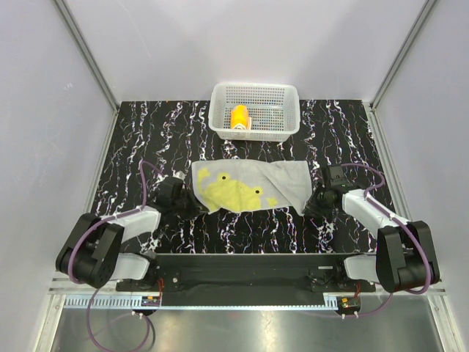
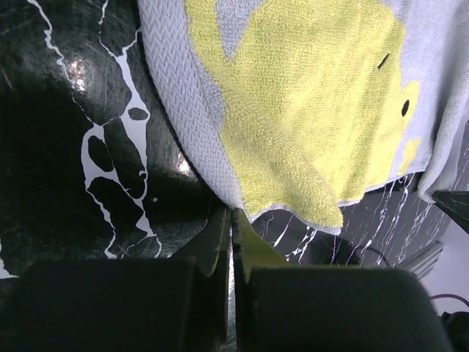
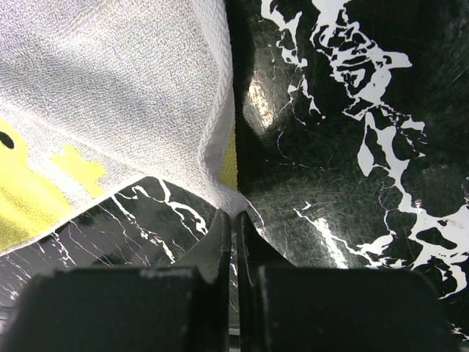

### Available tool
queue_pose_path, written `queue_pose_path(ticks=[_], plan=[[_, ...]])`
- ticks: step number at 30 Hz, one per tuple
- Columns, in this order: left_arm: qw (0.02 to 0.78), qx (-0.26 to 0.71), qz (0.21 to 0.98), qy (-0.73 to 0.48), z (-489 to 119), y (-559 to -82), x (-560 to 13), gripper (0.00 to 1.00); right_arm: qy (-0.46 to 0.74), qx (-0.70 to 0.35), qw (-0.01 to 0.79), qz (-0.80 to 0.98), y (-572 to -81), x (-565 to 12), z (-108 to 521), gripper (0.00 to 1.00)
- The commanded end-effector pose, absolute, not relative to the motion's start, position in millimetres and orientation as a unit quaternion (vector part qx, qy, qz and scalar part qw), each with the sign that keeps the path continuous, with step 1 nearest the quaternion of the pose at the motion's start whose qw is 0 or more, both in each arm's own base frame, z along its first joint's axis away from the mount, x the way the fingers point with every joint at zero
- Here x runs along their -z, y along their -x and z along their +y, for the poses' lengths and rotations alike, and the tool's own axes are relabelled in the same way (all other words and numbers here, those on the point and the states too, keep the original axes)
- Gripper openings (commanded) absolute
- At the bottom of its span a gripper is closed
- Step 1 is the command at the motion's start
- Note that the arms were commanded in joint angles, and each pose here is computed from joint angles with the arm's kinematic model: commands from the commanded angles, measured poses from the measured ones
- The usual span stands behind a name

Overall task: Roll the towels
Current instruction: Fold the towel

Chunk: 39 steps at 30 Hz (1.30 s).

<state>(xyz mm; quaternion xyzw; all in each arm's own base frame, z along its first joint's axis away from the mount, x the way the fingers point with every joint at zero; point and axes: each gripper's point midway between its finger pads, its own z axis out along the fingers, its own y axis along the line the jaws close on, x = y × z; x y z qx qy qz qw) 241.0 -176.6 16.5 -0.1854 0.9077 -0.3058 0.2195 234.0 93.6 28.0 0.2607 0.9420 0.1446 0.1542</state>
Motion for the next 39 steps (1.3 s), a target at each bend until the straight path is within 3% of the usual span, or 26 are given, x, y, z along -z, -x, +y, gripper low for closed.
queue_pose_path(ticks=[1,11,19,26,35,39], plan=[[0.222,0.288,0.916,0.171,-172.1,-239.9,-21.1,0.0,-0.247,-0.158,0.18,0.939,-250.0,-43.7,98.3,0.0],[0.296,0.242,0.905,0.187,-117.0,-233.9,-80.4,0.0,-0.248,-0.161,0.197,0.935,-245.6,-67.8,96.0,0.0],[0.288,0.265,0.895,0.216,-115.6,-213.4,-87.0,0.0,-0.261,-0.17,0.175,0.934,-220.8,-59.2,97.0,0.0],[0.417,0.211,0.848,0.249,-63.6,-215.1,-177.1,0.0,-0.271,-0.174,0.159,0.933,-206.9,-51.6,98.3,0.0],[0.303,0.28,0.871,0.266,-92.7,-193.3,-130.9,0.0,-0.275,-0.187,0.14,0.932,-198.7,-44.1,103.7,0.0],[0.298,0.306,0.863,0.271,-99.6,-185.8,-124.9,0.0,-0.264,-0.211,0.157,0.928,-213.9,-64.2,111.3,0.0]])
